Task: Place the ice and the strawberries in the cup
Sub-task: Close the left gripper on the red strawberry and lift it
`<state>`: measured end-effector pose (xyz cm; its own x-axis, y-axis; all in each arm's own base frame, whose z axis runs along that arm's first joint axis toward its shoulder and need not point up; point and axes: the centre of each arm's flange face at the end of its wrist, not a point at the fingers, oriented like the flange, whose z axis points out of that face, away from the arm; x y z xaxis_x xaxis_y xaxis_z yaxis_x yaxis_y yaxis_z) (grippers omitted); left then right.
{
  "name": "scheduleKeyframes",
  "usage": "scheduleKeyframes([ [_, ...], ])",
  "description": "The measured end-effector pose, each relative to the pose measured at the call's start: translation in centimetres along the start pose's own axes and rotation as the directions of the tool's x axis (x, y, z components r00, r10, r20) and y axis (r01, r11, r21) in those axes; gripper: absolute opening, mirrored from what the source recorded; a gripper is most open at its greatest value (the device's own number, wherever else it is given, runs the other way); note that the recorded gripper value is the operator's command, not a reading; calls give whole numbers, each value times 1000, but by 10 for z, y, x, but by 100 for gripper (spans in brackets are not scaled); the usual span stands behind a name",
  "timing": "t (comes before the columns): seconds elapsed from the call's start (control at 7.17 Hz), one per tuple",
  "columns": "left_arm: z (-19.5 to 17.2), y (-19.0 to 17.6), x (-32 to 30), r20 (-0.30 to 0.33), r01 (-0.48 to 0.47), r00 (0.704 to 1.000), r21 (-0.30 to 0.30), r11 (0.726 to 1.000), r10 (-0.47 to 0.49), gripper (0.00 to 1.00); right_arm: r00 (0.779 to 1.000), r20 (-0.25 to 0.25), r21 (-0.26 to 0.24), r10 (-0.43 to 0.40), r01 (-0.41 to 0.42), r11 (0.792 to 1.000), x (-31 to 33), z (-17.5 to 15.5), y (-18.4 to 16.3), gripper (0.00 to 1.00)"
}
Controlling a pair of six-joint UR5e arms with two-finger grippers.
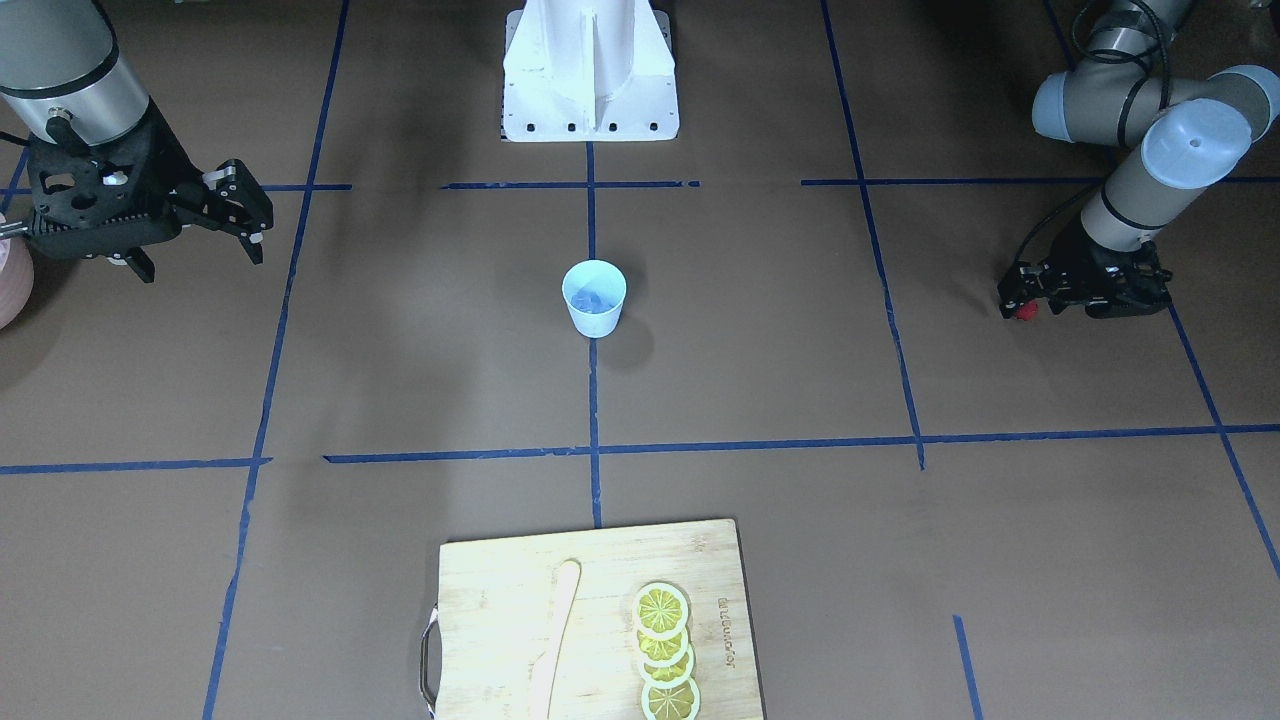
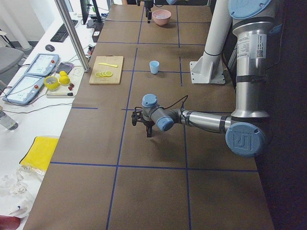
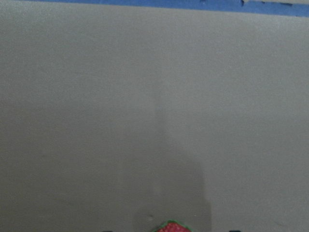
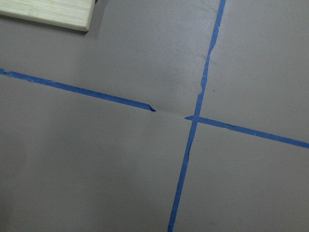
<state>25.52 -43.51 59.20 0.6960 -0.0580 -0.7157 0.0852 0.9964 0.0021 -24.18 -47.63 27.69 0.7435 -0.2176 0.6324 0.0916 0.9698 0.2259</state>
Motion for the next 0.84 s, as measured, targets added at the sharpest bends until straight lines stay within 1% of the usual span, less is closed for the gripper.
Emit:
scheduleKeyframes([
  [0.14,0,0,0,-1,-1,1000,0,1000,1,42,1000,0,-1,1,-1,1000,0,0,0,100],
  [0.28,-1,0,1,-2,-4,1000,1,1000,4,30,1000,0,-1,1,-1,1000,0,0,0,100],
  [0.42,-1,0,2,-8,-9,1000,5,1000,9,11,1000,0,-1,1,-1,1000,0,0,0,100],
  [0.56,-3,1,2,-18,-16,1000,12,1000,17,6,1000,0,0,2,-2,1000,0,0,0,100],
  [0.84,-12,11,-3,-36,-26,999,16,1000,27,3,1000,1,2,2,-2,1000,-1,-1,0,100],
])
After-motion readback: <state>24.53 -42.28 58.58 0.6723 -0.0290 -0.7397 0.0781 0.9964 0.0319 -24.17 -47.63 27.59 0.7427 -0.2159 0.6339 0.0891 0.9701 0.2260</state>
